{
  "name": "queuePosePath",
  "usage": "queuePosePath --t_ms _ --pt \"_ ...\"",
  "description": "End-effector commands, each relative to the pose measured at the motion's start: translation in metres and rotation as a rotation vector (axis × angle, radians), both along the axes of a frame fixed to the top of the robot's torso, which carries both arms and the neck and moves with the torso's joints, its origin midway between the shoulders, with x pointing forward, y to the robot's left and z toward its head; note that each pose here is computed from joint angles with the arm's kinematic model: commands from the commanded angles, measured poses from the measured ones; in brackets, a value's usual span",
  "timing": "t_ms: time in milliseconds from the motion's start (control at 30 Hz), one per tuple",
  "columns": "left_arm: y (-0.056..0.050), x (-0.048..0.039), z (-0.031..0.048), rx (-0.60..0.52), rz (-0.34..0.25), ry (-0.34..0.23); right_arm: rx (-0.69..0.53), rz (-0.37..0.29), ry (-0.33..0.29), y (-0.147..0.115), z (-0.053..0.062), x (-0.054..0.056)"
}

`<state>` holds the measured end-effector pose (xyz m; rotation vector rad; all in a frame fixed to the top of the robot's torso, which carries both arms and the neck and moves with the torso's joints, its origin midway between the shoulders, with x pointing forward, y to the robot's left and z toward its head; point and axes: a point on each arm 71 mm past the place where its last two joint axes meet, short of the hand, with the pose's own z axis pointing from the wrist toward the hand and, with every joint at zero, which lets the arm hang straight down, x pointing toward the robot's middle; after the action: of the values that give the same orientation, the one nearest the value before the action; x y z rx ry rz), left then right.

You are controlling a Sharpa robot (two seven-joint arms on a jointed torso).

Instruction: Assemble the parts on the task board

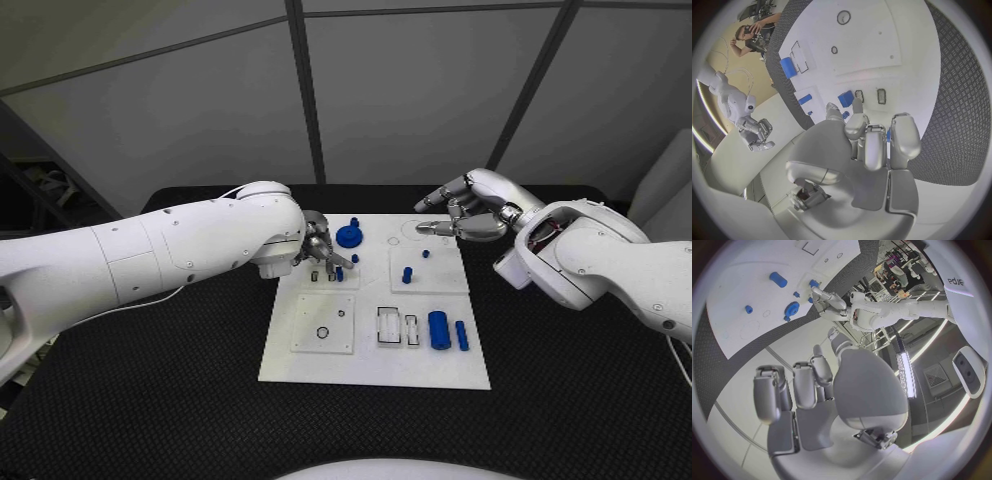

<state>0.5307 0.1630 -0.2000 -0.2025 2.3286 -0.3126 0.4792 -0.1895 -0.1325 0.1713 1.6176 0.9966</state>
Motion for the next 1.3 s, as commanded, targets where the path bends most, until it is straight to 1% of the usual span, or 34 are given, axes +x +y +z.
queuePosePath --t_ms 33,400,933,1300 --pt "-0.0012 -0.0001 0.0 0.019 -0.015 0.011 0.003 -0.002 -0.002 0.0005 0.0015 0.0006" --pt "-0.0045 0.0005 -0.0006 0.021 -0.026 0.018 -0.001 -0.007 0.005 0.0013 0.0004 0.0023" --pt "-0.0088 -0.001 -0.0013 0.025 -0.048 0.032 -0.004 -0.006 0.011 0.0024 -0.0005 0.0036" --pt "-0.0083 -0.0019 -0.0005 -0.014 -0.032 0.031 -0.006 -0.008 0.013 0.002 -0.001 0.0043"
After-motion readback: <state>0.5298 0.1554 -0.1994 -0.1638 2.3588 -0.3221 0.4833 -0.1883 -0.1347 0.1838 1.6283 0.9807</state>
